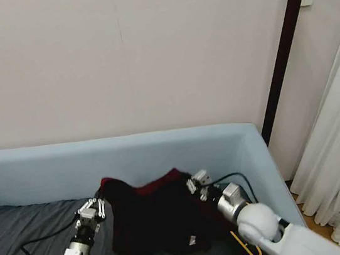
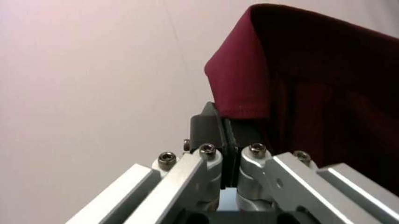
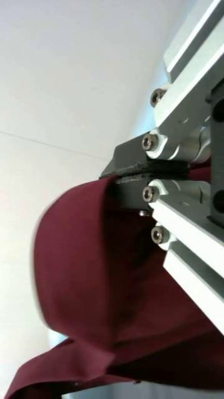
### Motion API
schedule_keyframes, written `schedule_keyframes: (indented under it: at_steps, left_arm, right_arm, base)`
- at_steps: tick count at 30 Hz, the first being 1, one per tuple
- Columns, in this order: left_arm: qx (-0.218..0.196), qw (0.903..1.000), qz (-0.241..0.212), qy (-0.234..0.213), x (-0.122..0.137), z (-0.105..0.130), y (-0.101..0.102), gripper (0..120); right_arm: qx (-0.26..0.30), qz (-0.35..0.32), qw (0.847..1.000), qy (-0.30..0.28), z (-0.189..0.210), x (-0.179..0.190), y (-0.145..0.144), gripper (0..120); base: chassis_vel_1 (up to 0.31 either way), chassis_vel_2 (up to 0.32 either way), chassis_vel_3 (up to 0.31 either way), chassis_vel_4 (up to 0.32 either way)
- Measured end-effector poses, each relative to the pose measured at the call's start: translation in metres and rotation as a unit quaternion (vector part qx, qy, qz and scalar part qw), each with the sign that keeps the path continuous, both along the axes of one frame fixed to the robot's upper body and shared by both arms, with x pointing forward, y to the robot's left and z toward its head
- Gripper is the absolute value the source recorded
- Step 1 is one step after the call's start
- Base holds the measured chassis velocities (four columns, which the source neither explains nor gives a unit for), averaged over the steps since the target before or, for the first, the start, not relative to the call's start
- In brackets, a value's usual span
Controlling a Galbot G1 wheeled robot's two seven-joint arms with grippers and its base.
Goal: Pick up the clothes from the sofa and hang them on the clothes hanger.
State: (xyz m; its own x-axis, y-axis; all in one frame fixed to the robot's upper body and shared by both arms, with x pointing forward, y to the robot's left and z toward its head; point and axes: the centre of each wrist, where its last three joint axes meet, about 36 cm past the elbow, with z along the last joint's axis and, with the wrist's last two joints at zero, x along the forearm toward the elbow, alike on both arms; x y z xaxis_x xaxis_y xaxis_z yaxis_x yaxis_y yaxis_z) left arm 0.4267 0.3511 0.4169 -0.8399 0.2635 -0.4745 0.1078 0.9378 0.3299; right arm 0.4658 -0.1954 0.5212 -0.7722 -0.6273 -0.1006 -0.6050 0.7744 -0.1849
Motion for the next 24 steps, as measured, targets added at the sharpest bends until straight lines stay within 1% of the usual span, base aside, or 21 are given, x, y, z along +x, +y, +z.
schedule_keyframes:
  at_steps: [1,2,3,5,7,8,9,12,13,15,16,17,20,21,24]
  left_arm:
    - [0.0,1.0,0.0,0.0,0.0,0.0,0.0,0]
    - [-0.009,0.9996,-0.013,-0.022,0.005,0.026,-0.004,0]
    - [-0.016,0.999,-0.021,-0.036,0.009,0.045,-0.006,0]
    - [-0.036,0.9965,-0.039,-0.065,0.014,0.091,-0.011,0]
    - [-0.044,0.9936,-0.053,-0.089,0.016,0.136,-0.01,0]
    - [-0.044,0.9936,-0.053,-0.089,0.016,0.136,-0.01,0]
    - [-0.042,0.9926,-0.059,-0.098,0.015,0.154,-0.007,0]
    - [-0.031,0.9903,-0.071,-0.115,0.009,0.192,-0.001,0]
    - [-0.031,0.9903,-0.071,-0.115,0.009,0.192,-0.001,0]
    - [-0.021,0.9871,-0.081,-0.136,-0.003,0.225,0.002,0]
    - [-0.021,0.9851,-0.087,-0.147,-0.013,0.237,0.001,0]
    - [-0.021,0.9851,-0.087,-0.147,-0.013,0.237,0.001,0]
    - [-0.022,0.9792,-0.102,-0.174,-0.036,0.259,-0.007,0]
    - [-0.022,0.9792,-0.102,-0.174,-0.036,0.259,-0.007,0]
    - [-0.017,0.9733,-0.112,-0.2,-0.057,0.28,-0.011,0]
  right_arm:
    - [0.0,0.0,1.0,0.0,0.0,0.0,0.0,0]
    - [0.006,0.0,1.0,-0.02,0.025,-0.003,-0.015,0]
    - [0.009,0.0,0.999,-0.031,0.039,-0.006,-0.023,0]
    - [0.02,0.0,0.998,-0.06,0.079,-0.016,-0.043,0]
    - [0.029,-0.002,0.996,-0.085,0.118,-0.03,-0.061,0]
    - [0.029,-0.002,0.996,-0.085,0.118,-0.03,-0.061,0]
    - [0.03,-0.003,0.995,-0.095,0.133,-0.037,-0.067,0]
    - [0.016,-0.008,0.993,-0.12,0.169,-0.062,-0.078,0]
    - [0.016,-0.008,0.993,-0.12,0.169,-0.062,-0.078,0]
    - [-0.009,-0.021,0.99,-0.141,0.195,-0.093,-0.077,0]
    - [-0.026,-0.03,0.987,-0.155,0.207,-0.109,-0.076,0]
    - [-0.026,-0.03,0.987,-0.155,0.207,-0.109,-0.076,0]
    - [-0.067,-0.047,0.98,-0.183,0.232,-0.143,-0.071,0]
    - [-0.067,-0.047,0.98,-0.183,0.232,-0.143,-0.071,0]
    - [-0.092,-0.079,0.974,-0.193,0.256,-0.163,-0.072,0]
  base:
    - [0.0,0.0,0.0,0.0]
    - [0.0,0.0,0.0,0.0]
    - [0.0,0.0,0.0,0.0]
    - [0.0,0.0,0.0,0.0]
    - [0.0,0.0,0.0,0.0]
    - [0.0,0.0,0.0,0.0]
    - [0.0,0.0,0.0,0.0]
    - [0.0,0.0,0.0,0.0]
    - [0.0,0.0,0.0,0.0]
    - [0.0,0.0,0.0,0.0]
    - [0.0,0.0,0.0,0.0]
    - [0.0,0.0,0.0,0.0]
    - [0.0,0.0,0.0,0.0]
    - [0.0,0.0,0.0,0.0]
    - [0.0,0.0,0.0,0.0]
